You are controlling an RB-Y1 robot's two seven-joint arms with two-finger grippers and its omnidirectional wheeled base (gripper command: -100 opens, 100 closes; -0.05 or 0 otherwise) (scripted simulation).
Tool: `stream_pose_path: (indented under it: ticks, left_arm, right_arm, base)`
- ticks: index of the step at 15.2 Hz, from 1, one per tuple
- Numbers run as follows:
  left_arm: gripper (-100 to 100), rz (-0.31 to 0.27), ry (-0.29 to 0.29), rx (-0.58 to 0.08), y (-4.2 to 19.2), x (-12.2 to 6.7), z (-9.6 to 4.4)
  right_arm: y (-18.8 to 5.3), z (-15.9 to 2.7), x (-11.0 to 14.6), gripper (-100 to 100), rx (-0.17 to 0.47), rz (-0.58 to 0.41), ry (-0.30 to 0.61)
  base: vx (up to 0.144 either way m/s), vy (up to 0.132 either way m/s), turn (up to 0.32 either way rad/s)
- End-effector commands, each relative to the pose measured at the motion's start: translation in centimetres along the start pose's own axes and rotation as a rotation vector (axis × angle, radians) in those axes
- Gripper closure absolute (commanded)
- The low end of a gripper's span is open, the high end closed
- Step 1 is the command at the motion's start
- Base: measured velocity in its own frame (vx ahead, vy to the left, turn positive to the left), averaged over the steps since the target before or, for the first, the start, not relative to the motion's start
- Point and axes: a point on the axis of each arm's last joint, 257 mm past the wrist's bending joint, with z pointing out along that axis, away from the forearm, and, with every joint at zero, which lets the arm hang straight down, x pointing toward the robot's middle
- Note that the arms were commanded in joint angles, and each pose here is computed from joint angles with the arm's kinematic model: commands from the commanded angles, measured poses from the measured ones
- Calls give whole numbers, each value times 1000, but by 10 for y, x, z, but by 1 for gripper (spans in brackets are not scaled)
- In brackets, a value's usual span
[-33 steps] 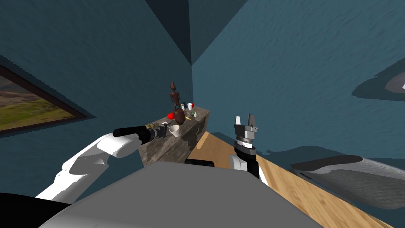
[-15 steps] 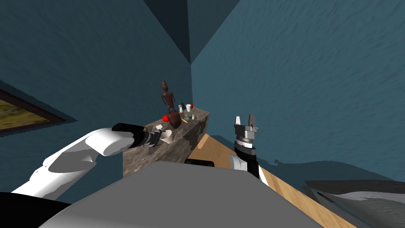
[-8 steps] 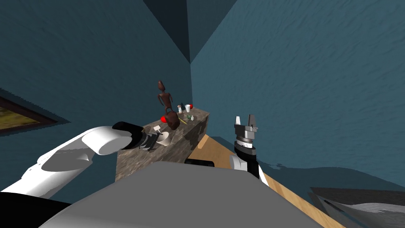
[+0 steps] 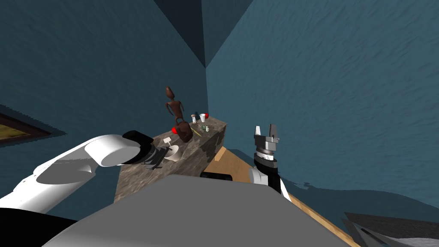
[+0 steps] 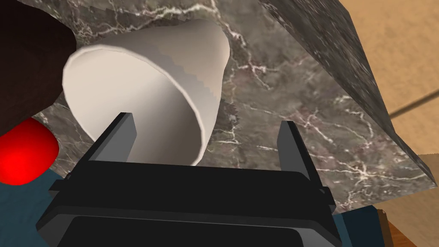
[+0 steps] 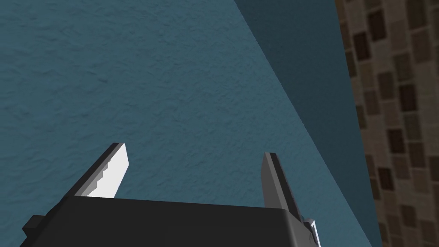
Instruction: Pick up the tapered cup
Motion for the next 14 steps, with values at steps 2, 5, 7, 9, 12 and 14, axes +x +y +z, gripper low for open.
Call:
stream_pose_path:
  ticks: [2, 5, 7, 9, 12, 14]
  left_arm:
    - [-100, -4, -17, -56, 13, -7, -4]
    - [-100, -14, -13, -37, 7, -9, 8]
    - [-100, -20, -14, -35, 6, -12, 15]
    - [-100, -26, -16, -33, 5, -16, 23]
    - [100, -24, -15, -34, 6, -16, 20]
    - [100, -24, -15, -34, 6, -16, 20]
  right_arm:
    - [0, 0, 0, 0, 0, 0, 0]
    - [0, 0, 0, 0, 0, 0, 0]
    - [0, 0, 0, 0, 0, 0, 0]
    - [0, 0, 0, 0, 0, 0, 0]
    - [0, 0, 0, 0, 0, 0, 0]
    - [0, 0, 0, 0, 0, 0, 0]
  base:
    - [64, -42, 28]
    - [6, -19, -31]
    - [-52, -12, -63]
    - [-49, -4, -44]
    - [-13, -1, -5]
    - [0, 0, 0]
